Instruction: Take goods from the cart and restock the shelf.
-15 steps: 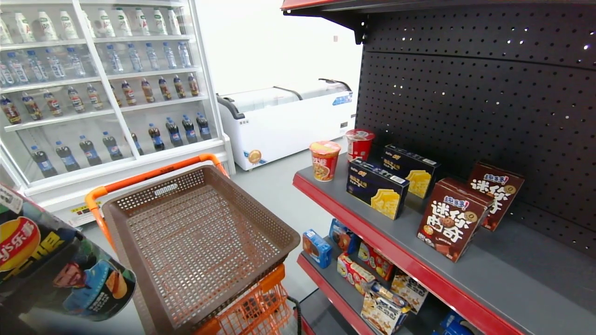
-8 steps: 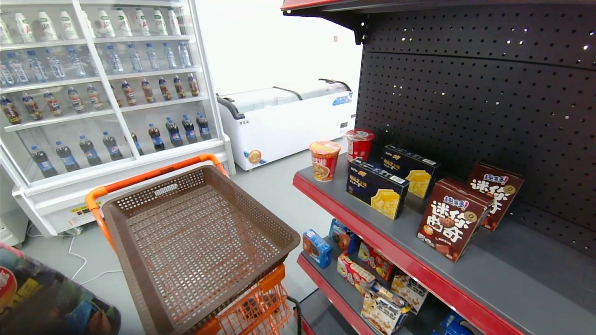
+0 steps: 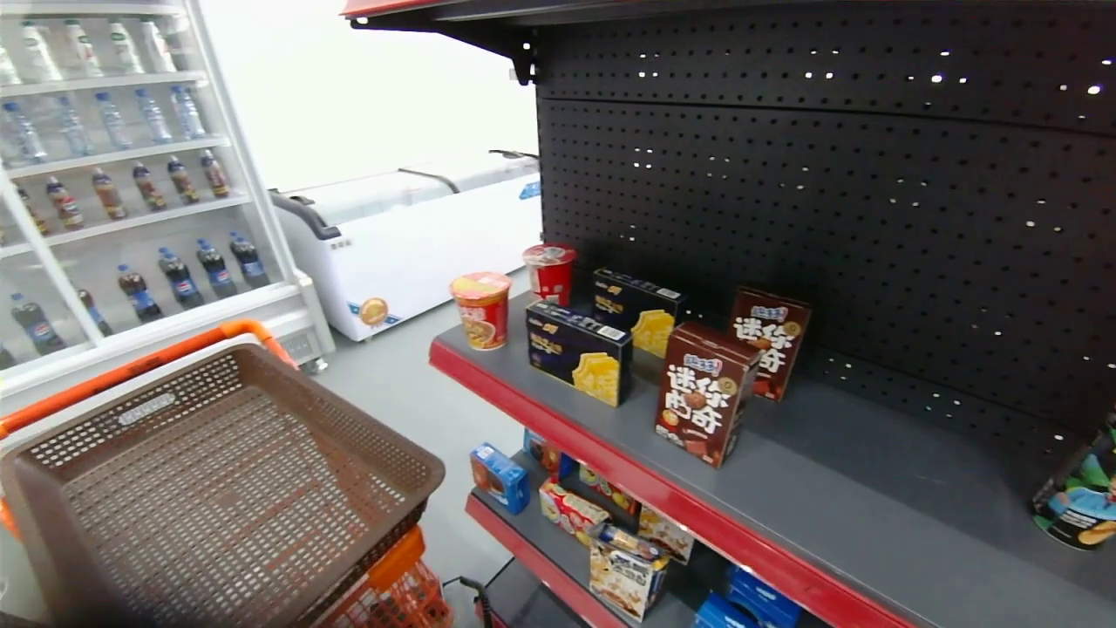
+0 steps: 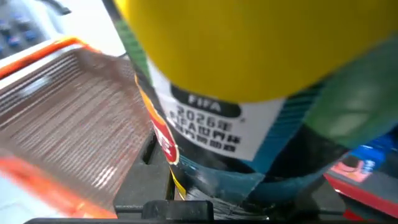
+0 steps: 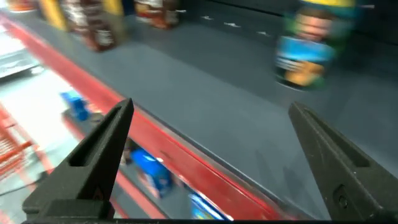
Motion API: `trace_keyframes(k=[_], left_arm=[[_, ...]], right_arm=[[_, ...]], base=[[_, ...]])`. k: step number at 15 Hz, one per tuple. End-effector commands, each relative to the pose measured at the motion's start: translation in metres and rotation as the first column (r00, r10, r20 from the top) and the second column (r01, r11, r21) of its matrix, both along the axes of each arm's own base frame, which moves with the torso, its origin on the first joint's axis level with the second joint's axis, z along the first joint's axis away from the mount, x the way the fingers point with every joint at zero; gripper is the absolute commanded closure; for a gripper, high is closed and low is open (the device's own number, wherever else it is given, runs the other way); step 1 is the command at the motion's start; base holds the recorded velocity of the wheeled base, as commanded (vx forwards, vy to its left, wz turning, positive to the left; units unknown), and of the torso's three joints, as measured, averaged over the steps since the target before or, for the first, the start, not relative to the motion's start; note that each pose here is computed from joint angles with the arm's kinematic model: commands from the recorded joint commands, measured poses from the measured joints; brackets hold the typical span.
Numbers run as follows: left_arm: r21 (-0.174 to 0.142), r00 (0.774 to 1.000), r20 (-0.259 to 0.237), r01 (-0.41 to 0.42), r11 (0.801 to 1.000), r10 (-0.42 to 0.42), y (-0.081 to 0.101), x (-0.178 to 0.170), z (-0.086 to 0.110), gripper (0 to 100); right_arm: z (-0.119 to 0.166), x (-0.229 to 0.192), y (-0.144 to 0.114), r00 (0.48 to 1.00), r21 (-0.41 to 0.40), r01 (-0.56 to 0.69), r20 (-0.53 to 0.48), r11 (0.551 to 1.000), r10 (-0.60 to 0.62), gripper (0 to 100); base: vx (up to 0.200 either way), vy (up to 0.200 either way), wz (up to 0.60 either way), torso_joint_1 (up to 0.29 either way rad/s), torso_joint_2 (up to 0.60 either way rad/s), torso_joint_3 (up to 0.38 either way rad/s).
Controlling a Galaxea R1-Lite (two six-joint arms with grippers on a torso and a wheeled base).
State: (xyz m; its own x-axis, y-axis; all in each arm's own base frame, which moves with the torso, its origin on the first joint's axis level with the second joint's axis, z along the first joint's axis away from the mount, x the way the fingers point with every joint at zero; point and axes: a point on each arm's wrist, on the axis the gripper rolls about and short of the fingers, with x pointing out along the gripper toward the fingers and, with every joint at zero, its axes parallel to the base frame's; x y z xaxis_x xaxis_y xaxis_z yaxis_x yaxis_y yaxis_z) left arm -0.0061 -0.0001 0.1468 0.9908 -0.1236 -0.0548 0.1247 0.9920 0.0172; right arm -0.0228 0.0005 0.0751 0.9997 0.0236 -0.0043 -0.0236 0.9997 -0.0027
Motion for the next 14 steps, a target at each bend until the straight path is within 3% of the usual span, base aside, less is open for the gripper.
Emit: trace_keyframes(k=[1,14], left_arm=[[-0.003,1.0,0.026,-0.004,1.0,0.004,0.0005,-0.0038,-0.0009,100],[-0.008,1.0,0.017,-0.011,1.0,0.011,0.0006,-0.0035,-0.0032,100]], right_arm=[[-0.0001,0.0,0.0,1.0,0.0,-0.001,0.0,1.0,0.001,0],[-0.0001,0.0,0.0,1.0,0.0,-0.001,0.0,1.0,0.001,0]], base=[[0.0,0.0,-0.6,-0.007,0.01,0.007],[0.0,0.0,-0.6,0.002,0.0,0.001]])
